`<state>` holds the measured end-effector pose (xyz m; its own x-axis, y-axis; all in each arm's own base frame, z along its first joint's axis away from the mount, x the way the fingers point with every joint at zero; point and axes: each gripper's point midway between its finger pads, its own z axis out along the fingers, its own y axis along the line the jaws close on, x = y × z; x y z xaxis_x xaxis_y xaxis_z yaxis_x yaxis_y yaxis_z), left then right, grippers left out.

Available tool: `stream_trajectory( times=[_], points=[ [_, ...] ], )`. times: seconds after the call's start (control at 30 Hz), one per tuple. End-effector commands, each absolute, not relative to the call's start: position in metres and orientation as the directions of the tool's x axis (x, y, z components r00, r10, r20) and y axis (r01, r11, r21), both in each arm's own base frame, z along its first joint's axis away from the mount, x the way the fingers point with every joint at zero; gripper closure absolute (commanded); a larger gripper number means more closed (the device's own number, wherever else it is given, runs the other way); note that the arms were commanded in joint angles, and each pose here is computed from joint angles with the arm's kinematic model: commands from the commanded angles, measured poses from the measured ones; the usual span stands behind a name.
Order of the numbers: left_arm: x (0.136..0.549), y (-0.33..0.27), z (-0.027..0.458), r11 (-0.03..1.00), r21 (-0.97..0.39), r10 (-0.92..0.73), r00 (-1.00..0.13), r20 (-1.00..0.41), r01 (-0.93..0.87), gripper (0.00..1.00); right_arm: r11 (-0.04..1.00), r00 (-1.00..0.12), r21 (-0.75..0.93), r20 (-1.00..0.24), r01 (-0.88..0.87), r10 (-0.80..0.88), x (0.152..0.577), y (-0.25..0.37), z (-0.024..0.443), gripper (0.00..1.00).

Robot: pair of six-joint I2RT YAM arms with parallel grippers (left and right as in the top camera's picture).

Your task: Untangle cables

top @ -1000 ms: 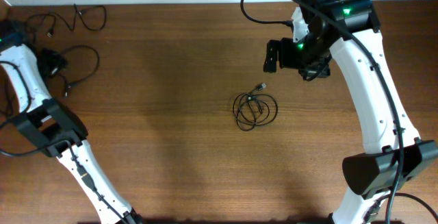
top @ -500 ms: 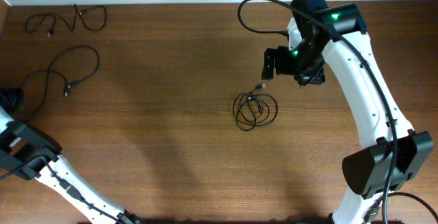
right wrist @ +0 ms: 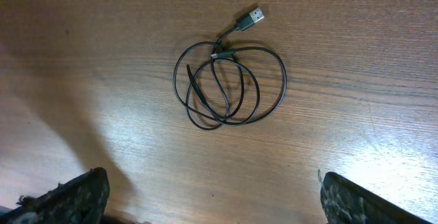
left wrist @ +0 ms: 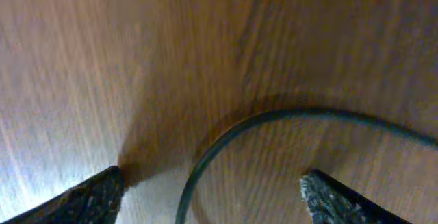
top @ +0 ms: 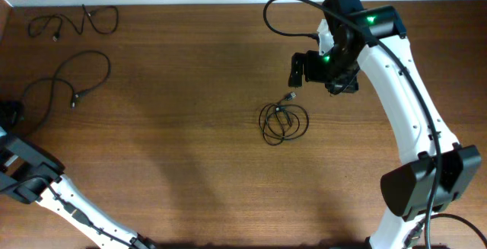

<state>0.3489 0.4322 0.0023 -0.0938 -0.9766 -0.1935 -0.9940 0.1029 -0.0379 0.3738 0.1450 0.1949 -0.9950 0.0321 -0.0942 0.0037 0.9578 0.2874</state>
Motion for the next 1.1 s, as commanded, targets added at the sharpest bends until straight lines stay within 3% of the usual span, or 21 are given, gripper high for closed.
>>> stream_trajectory(
  times=[0.0,0.07,0.1,0.17,0.2,0.3,0.4,0.53,0.63,0.67,0.77,0.8,0.87,0.93,1.07],
  points=[
    [0.351,0.431,-0.022,0.206,-0.04,-0.966,-0.197,-0.168,-0.978,0.2,0.956,-0.996,0.293,-0.09,0.002,0.029,0.373,0.148,0.194,0.02],
    [0.356,0.435,-0.021,0.249,-0.051,-0.953,-0.235,-0.192,-0.967,0.23,0.956,-0.995,0.293,-0.091,0.001,0.029,0.373,0.149,0.194,0.02],
    [0.363,0.433,-0.02,0.263,-0.087,-0.952,-0.244,-0.186,-0.961,0.27,0.956,-0.995,0.293,-0.091,0.001,0.029,0.373,0.148,0.194,0.02],
    [0.392,0.424,-0.015,0.383,-0.234,-0.92,-0.344,-0.189,-0.894,0.3,0.956,-0.996,0.292,-0.089,0.002,0.029,0.373,0.148,0.194,0.02],
    [0.393,0.425,-0.015,0.382,-0.236,-0.92,-0.343,-0.192,-0.893,0.34,0.956,-0.996,0.292,-0.089,0.002,0.029,0.373,0.148,0.194,0.02],
    [0.394,0.426,-0.014,0.384,-0.239,-0.918,-0.342,-0.201,-0.892,0.7,0.956,-0.995,0.294,-0.085,0.017,0.043,0.373,0.148,0.194,0.02],
    [0.394,0.428,-0.014,0.385,-0.231,-0.917,-0.341,-0.208,-0.894,0.77,0.956,-0.996,0.294,-0.084,0.017,0.043,0.373,0.148,0.194,0.02],
    [0.378,0.443,-0.016,0.367,-0.117,-0.91,-0.33,-0.25,-0.923,0.77,0.956,-0.996,0.291,-0.077,0.019,0.043,0.371,0.148,0.193,0.02],
    [0.384,0.447,-0.005,0.368,-0.14,-0.907,-0.321,-0.274,-0.919,0.73,0.956,-0.996,0.291,-0.077,0.019,0.043,0.371,0.148,0.193,0.02],
    [0.391,0.448,0.008,0.376,-0.173,-0.902,-0.317,-0.293,-0.91,0.57,0.956,-0.996,0.292,-0.078,0.019,0.043,0.371,0.148,0.193,0.02],
    [0.423,0.44,0.06,0.357,-0.378,-0.919,-0.249,-0.305,-0.854,0.34,0.955,-0.995,0.295,-0.089,0.015,0.043,0.374,0.149,0.194,0.02],
    [0.437,0.431,0.084,0.375,-0.454,-0.917,-0.251,-0.31,-0.808,0.34,0.955,-0.994,0.297,-0.095,0.013,0.044,0.375,0.149,0.194,0.01],
    [0.468,0.403,0.129,0.441,-0.577,-0.896,-0.3,-0.327,-0.688,0.21,0.953,-0.992,0.302,-0.115,0.007,0.044,0.38,0.15,0.195,0.02],
    [0.492,0.363,0.146,0.482,-0.616,-0.875,-0.369,-0.313,-0.623,0.04,0.952,-0.991,0.306,-0.121,0.012,0.052,0.382,0.151,0.196,0.02],
    [0.533,0.256,0.135,0.589,-0.588,-0.784,-0.569,-0.249,-0.554,0.01,0.953,-0.993,0.303,-0.111,0.016,0.051,0.379,0.15,0.195,0.02]
  ],
)
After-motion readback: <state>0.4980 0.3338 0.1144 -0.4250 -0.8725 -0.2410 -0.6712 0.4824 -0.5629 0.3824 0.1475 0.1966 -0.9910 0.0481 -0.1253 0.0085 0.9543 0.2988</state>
